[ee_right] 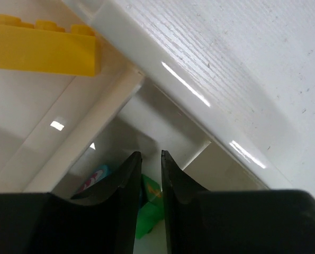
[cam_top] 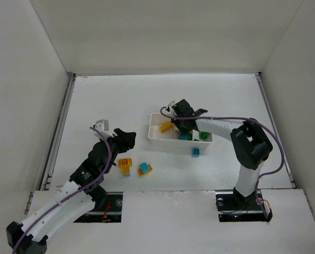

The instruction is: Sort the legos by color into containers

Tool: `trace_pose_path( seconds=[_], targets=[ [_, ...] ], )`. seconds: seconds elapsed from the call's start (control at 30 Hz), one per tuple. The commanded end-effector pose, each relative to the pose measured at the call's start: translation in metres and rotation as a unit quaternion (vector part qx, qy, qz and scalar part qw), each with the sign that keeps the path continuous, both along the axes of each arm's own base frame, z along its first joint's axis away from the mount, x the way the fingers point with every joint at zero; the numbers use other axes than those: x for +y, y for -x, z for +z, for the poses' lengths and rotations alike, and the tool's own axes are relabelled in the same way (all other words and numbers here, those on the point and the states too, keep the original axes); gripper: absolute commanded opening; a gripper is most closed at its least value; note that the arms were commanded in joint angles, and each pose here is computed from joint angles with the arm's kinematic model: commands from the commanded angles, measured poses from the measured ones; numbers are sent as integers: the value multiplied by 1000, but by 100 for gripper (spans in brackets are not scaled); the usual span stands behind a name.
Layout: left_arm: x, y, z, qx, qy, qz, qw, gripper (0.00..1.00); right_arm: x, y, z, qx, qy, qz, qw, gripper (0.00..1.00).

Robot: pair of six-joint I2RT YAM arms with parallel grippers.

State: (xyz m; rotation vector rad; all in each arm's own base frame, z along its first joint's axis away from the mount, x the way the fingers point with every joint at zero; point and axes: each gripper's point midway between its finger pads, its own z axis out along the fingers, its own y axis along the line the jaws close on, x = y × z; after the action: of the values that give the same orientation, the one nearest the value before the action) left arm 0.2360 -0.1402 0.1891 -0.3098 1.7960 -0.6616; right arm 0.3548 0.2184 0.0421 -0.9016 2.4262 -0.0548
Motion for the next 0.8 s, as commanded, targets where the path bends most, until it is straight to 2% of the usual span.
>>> trace_pose_path(
  seconds=[0.0, 0.27, 0.4, 0.5, 0.63, 0.7, 0.77],
  targets=[
    [4, -2, 16, -20, 4, 5, 1000, 54, 18, -7, 29, -43, -38, 6, 998, 26],
    [3, -2, 20, -21, 8, 7, 1000, 53, 28, -20, 128, -159, -140, -9, 977, 23],
    [-2, -3, 21, -18, 8, -1, 1000, 53, 23, -11, 147, -179, -166, -19, 970, 22],
    [-11, -3, 23, -15, 9, -14, 1000, 52, 18, -5, 143, -176, -171, -39, 969, 23],
    [-26, -2, 26, -15, 0, -35, 999, 50, 7, 3, 122, -173, -147, -96, 969, 40],
    [-32, -2, 29, -15, 0, -41, 999, 45, -1, 9, 114, -172, -150, -153, 961, 44],
    [-45, -1, 40, -17, 3, -62, 998, 42, -11, 15, 113, -186, -170, -202, 946, 53]
  ],
)
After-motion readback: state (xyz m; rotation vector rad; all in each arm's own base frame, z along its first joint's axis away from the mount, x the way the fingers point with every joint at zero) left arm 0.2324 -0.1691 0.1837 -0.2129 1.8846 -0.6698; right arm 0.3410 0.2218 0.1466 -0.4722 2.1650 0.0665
